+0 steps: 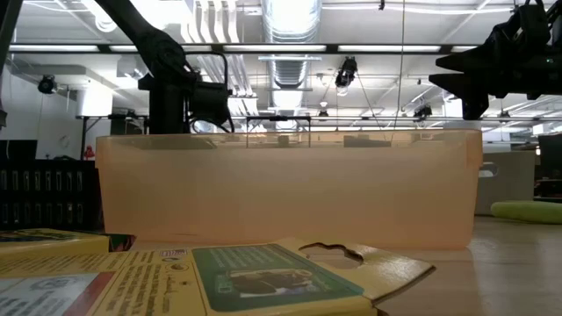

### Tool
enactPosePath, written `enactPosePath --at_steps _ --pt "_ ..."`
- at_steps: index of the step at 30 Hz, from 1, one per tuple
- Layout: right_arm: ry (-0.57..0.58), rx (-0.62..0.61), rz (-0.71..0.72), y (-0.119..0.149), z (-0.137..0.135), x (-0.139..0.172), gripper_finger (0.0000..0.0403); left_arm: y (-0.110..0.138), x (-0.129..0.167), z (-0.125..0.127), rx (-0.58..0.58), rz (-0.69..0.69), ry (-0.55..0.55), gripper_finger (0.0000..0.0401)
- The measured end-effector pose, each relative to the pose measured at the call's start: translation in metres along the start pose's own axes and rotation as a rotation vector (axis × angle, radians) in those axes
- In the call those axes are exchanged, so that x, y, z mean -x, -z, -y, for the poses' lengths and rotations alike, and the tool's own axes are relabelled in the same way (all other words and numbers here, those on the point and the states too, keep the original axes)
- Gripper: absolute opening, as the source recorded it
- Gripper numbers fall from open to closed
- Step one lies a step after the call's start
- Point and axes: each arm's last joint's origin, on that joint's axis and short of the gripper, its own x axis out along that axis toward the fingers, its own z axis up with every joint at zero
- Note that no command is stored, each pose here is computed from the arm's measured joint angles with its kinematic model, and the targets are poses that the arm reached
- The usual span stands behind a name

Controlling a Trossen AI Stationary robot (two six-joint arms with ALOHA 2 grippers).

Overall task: Pick & Place School Supplies
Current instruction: Put the top green hole puncher into the gray bin

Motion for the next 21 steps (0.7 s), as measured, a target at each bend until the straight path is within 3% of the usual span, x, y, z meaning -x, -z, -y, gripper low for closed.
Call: enactPosePath --at_steps 6,13,17,21 --pt "0.0 0.0 0.0 0.0 0.0 0.0 0.0169 -0.008 0.016 0.007 -0.035 0.025 0.066 0.0047" --pt "0.001 0.0 0.0 0.0 0.0 0.0 0.0169 -0.019 0.064 0.019 -0.096 0.136 0.24 0.0048" --pt "0.001 0.0 -0.001 0.0 0.0 0.0 0.0169 -0.023 0.1 0.03 -0.182 0.287 0.388 0.0048" --pt "0.0 0.0 -0.001 0.0 0.0 0.0 0.0169 -0.023 0.134 0.047 -0.387 0.582 0.534 0.0048"
